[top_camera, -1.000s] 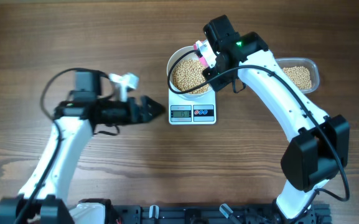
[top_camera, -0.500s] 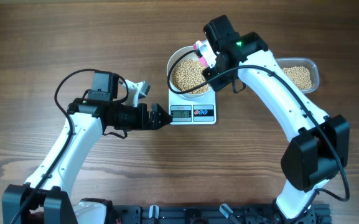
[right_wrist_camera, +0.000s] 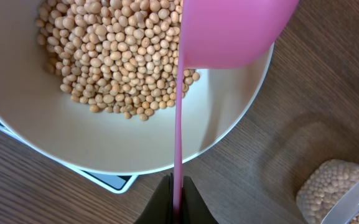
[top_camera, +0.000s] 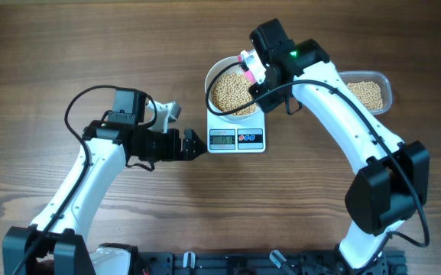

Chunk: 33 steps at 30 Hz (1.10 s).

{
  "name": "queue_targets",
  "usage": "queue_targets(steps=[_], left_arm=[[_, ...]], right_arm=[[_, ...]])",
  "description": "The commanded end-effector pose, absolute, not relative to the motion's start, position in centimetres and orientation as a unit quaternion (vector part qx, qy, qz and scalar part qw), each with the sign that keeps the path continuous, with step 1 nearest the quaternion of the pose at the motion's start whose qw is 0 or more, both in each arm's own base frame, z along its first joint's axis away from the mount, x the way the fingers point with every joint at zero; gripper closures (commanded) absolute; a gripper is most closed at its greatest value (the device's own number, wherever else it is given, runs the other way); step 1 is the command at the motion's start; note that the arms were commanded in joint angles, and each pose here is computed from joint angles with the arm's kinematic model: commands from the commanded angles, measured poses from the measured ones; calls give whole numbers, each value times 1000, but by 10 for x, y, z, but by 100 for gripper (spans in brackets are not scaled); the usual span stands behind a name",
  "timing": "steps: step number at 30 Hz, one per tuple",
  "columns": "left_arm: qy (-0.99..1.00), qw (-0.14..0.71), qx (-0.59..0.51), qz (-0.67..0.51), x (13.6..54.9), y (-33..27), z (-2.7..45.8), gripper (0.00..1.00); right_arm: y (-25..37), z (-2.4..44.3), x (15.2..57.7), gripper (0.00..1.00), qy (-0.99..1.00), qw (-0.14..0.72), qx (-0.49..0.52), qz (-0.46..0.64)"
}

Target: Scoop item into bowl and weigh 150g on scale

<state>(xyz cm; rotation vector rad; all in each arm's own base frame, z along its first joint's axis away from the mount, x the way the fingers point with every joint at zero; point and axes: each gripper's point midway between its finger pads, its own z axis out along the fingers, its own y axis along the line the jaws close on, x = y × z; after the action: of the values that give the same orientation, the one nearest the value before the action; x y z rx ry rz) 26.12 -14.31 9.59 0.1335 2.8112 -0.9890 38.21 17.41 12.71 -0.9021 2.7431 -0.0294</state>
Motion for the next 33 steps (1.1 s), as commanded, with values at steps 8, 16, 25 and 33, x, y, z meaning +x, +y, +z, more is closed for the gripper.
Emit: queue_targets(steps=[8, 16, 25, 33], left_arm=[[967, 94, 38, -233, 269, -115, 77, 0], [932, 113, 80, -334, 272, -147, 99, 0], [892, 127, 129, -414, 269, -170, 126, 0], [892, 155, 138, -402, 285, -169, 141, 0]], right_arm=[[188, 119, 370, 96, 941, 103, -322, 26], [185, 118, 366, 96, 945, 93, -314, 26], [185, 117, 364, 96, 945, 89, -314, 25], [185, 117, 365, 96, 945, 90, -314, 25]])
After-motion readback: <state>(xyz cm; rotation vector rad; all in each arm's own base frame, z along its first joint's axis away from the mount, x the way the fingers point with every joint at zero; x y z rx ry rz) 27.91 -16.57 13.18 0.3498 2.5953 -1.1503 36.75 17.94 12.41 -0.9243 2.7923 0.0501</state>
